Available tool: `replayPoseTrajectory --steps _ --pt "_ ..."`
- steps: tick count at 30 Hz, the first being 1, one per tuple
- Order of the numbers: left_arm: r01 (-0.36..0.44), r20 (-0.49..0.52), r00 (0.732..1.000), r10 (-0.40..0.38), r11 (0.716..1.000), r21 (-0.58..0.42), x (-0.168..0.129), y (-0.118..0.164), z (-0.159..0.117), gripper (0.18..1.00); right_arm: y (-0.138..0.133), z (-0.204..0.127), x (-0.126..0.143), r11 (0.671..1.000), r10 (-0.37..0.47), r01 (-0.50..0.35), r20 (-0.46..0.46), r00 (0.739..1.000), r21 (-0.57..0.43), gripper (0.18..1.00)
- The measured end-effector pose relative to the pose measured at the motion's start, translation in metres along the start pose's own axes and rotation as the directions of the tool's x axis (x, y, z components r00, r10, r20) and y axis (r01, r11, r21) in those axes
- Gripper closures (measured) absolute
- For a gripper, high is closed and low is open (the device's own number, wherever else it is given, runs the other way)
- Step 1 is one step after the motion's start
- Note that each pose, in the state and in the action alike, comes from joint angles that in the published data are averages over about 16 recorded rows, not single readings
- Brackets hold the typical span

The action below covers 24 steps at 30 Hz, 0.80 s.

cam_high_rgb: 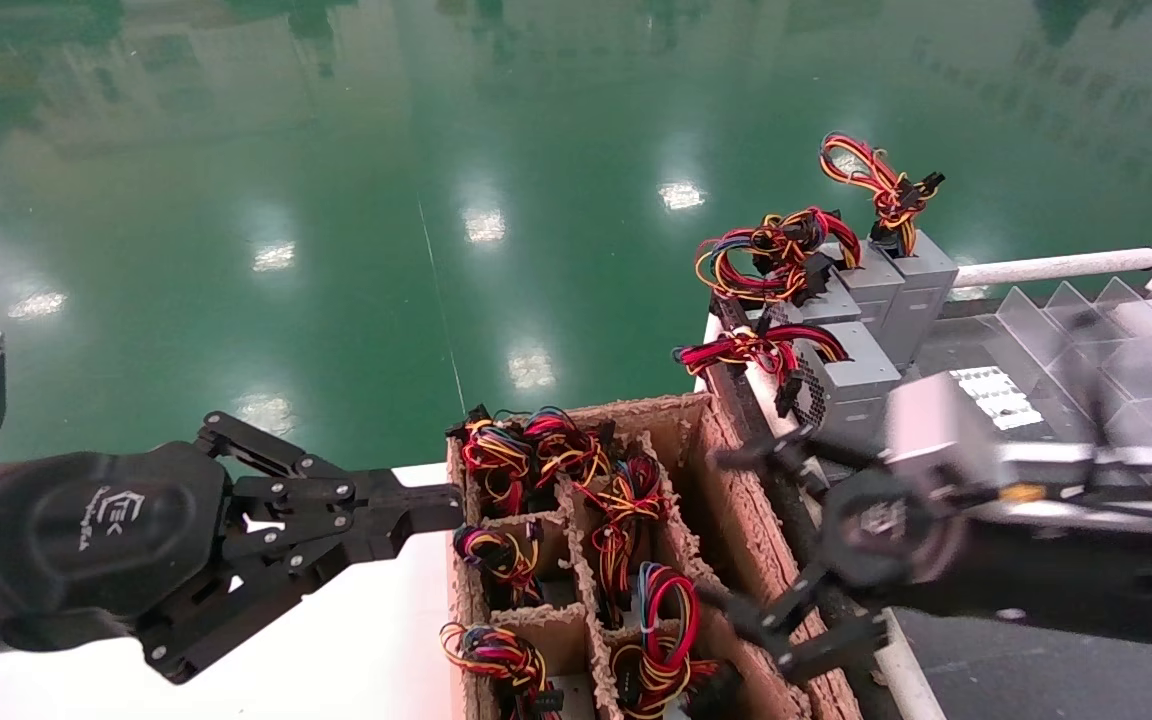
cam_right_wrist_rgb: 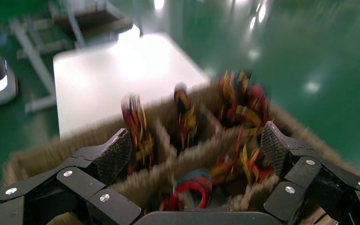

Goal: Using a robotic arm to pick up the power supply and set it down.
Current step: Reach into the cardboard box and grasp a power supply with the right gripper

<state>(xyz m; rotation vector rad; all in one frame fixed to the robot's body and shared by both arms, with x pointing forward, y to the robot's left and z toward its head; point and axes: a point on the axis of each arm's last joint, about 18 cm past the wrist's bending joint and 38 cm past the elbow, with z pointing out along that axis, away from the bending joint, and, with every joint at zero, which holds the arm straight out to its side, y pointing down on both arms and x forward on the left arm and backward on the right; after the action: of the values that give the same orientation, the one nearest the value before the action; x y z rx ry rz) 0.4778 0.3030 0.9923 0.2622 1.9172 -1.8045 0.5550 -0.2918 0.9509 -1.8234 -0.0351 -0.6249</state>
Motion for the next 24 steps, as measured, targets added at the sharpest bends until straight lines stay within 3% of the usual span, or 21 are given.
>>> replayPoseTrajectory --steps 10,24 --pt "0.000 0.000 1.000 0.000 1.000 0.000 0.000 0.000 0.000 0.991 0.022 0.038 0.014 0.978 -0.095 0.099 0.031 0.995 -0.182 0.179" --pt "0.000 0.000 1.000 0.000 1.000 0.000 0.000 0.000 0.000 0.910 0.036 0.063 0.017 0.925 -0.245 0.249 0.050 0.968 -0.286 0.229"
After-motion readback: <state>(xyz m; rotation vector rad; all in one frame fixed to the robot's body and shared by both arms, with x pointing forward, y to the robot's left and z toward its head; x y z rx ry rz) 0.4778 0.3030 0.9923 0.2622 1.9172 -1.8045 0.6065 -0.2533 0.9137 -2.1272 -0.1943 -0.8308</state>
